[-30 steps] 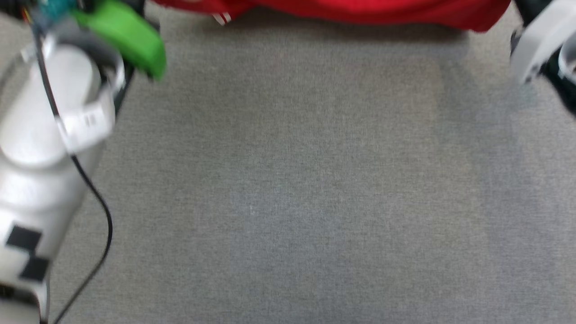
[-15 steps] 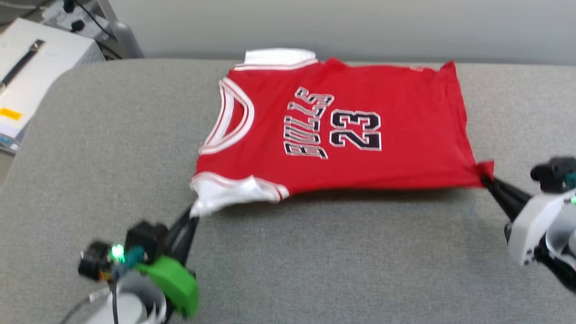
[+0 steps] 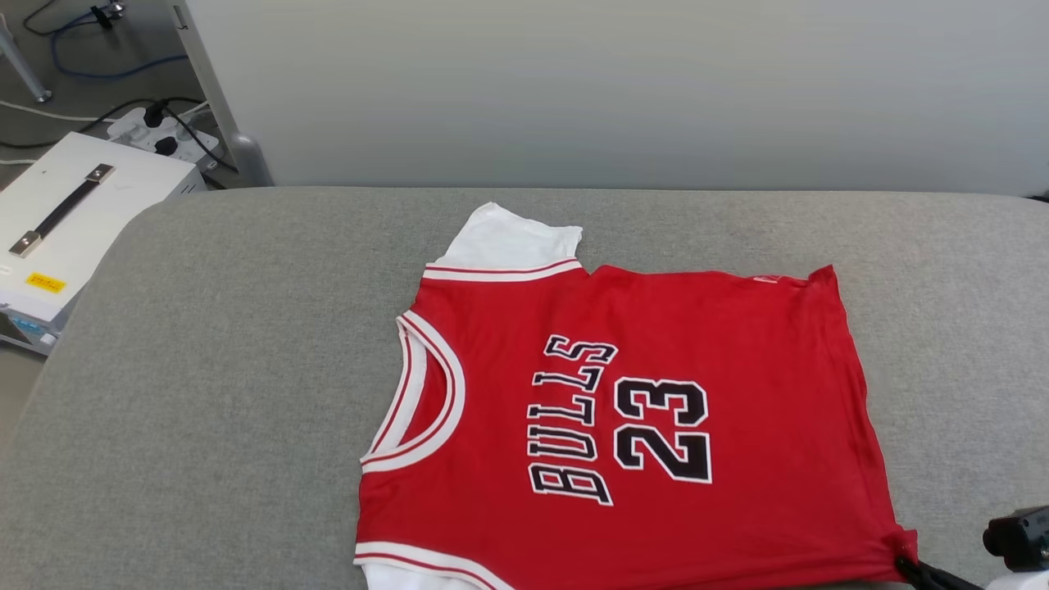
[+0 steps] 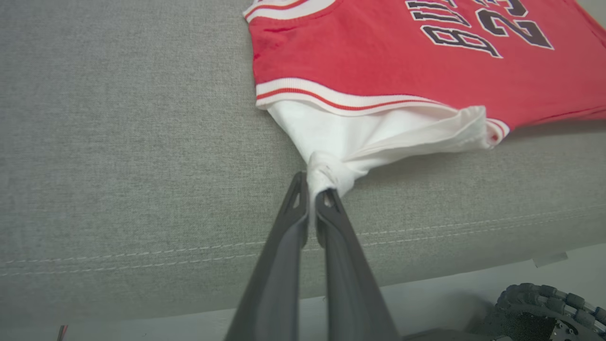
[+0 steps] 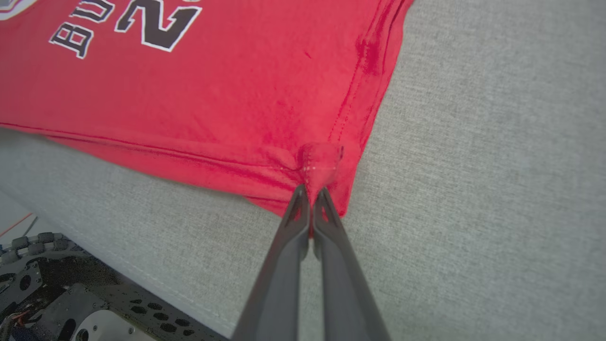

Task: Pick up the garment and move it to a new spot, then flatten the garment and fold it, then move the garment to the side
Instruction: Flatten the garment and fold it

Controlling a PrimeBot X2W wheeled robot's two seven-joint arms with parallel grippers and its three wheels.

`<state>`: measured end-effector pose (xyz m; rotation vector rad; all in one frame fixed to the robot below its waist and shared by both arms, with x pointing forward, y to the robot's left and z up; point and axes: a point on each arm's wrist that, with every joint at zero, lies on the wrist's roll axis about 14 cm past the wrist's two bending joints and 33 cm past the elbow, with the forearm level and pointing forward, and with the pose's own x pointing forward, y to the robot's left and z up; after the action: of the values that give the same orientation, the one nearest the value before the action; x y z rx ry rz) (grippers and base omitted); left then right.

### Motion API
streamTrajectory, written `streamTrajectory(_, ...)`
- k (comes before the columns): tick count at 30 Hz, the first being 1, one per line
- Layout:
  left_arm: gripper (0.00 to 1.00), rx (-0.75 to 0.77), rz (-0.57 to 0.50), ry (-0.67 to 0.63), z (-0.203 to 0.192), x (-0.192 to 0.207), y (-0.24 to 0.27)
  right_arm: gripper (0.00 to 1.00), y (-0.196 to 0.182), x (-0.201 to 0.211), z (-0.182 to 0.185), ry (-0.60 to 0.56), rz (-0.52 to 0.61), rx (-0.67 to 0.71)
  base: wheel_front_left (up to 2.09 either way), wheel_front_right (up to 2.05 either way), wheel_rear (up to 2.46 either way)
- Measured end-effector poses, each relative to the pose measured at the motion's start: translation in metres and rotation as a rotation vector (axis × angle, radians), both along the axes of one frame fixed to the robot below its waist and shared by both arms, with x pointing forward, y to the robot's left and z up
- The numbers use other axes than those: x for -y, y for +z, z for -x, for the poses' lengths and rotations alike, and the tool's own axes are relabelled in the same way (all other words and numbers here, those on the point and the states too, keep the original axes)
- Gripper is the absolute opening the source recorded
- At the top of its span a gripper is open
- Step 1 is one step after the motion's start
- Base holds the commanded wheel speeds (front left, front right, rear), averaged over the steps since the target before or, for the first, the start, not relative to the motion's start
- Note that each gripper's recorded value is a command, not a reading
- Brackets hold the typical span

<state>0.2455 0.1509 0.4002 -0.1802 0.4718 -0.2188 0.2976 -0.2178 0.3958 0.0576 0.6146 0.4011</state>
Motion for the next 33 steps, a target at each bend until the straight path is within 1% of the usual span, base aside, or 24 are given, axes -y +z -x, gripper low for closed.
streamTrajectory(3,0.00,-0.012,-0.002,-0.006,0.005,0.001,-0.003,0.00,-0.003,0.002,0.010,-0.024,-0.019,-0.024,0.00,0.00,0.00)
streamTrajectory(7,0.00,0.024,-0.022,-0.030,-0.005,0.001,0.004,0.00,0.005,-0.001,-0.001,-0.059,-0.060,0.001,0.00,0.00,0.00)
streamTrajectory(10,0.00,0.108,-0.052,-0.060,-0.033,-0.001,0.022,0.00,0.016,-0.005,-0.014,-0.076,-0.093,0.030,0.00,0.00,0.00)
streamTrajectory(14,0.00,0.194,-0.093,-0.112,-0.070,-0.003,0.044,0.00,0.023,-0.004,-0.027,-0.091,-0.096,0.048,0.00,0.00,0.00)
streamTrajectory(16,0.00,0.225,-0.103,-0.138,-0.089,0.000,0.054,0.00,0.025,-0.004,-0.033,-0.100,-0.101,0.050,0.00,0.00,0.00)
streamTrajectory(19,0.00,0.268,-0.147,-0.174,-0.117,0.003,0.065,0.00,0.029,-0.006,-0.048,-0.108,-0.107,0.060,0.00,0.00,0.00)
streamTrajectory(21,0.00,0.280,-0.146,-0.179,-0.134,0.003,0.069,0.00,0.033,-0.008,-0.060,-0.113,-0.110,0.073,0.00,0.00,0.00)
streamTrajectory(23,0.00,0.284,-0.168,-0.182,-0.152,-0.001,0.068,0.00,0.035,-0.010,-0.073,-0.118,-0.114,0.084,0.00,0.00,0.00)
streamTrajectory(26,0.00,0.257,-0.167,-0.189,-0.171,-0.001,0.056,0.00,0.032,-0.008,-0.090,-0.136,-0.110,0.079,0.00,0.00,0.00)
streamTrajectory(30,0.00,0.209,-0.172,-0.201,-0.190,0.000,0.032,0.00,0.015,-0.009,-0.102,-0.141,-0.087,0.031,0.00,0.00,0.00)
streamTrajectory(33,0.00,0.153,-0.168,-0.222,-0.196,0.005,0.008,0.00,-0.002,-0.007,-0.104,-0.144,-0.064,-0.018,0.00,0.00,0.00)
